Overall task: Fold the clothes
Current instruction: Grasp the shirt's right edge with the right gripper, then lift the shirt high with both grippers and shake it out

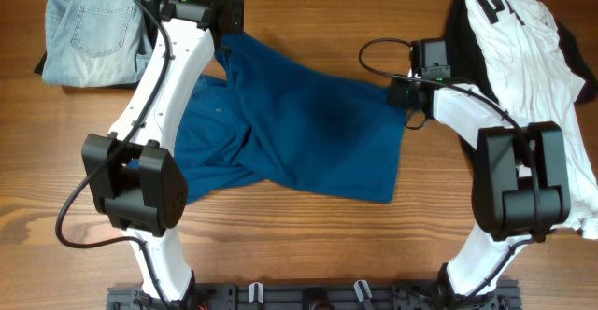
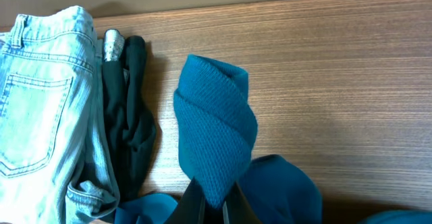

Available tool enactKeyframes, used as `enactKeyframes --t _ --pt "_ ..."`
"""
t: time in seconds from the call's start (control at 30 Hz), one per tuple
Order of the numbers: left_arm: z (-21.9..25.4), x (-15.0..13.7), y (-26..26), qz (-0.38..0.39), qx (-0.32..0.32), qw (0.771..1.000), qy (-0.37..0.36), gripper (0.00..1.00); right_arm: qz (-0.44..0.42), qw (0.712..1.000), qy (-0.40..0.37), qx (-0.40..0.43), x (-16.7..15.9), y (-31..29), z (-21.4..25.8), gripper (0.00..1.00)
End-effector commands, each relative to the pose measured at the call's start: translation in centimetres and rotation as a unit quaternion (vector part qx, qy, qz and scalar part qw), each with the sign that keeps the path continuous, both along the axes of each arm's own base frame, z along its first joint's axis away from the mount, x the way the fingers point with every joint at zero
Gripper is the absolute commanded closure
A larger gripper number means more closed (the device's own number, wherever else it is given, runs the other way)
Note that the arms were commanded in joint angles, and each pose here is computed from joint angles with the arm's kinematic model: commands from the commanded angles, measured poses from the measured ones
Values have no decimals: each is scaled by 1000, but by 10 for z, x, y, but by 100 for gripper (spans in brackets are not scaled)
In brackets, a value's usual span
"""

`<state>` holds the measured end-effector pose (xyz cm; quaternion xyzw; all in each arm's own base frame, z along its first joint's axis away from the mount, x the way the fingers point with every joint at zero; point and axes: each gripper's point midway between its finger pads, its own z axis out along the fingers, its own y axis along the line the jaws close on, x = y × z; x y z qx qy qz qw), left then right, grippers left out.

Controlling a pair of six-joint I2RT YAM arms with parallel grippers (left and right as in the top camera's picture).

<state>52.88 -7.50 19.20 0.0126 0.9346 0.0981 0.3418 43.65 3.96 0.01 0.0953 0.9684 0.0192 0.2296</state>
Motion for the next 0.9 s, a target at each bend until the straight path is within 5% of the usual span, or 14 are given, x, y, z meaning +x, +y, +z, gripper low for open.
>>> enactKeyframes --t 0.0,0.03,0.13,0.33,0.5,0.63,0.87 --pt "9 -1 0 3 -8 1000 -9 96 18 998 53 24 -21 21 -35 69" --pt "9 -1 0 3 -8 1000 -9 96 19 998 48 25 -19 22 -34 81" --pt "9 0 0 7 -14 1000 -11 96 28 999 34 22 -12 22 -30 96" --pt "27 3 3 13 -14 999 -38 96 57 998 -34 10 32 18 38 96" --pt "121 -12 10 19 -31 990 -137 96 80 988 -131 -3 54 -6 189 96" --pt "226 -59 29 21 -25 969 -246 96 88 965 -245 -19 33 -32 339 96" --pt "348 -156 58 39 -58 916 -396 96 50 923 -378 -51 -58 -61 486 96"
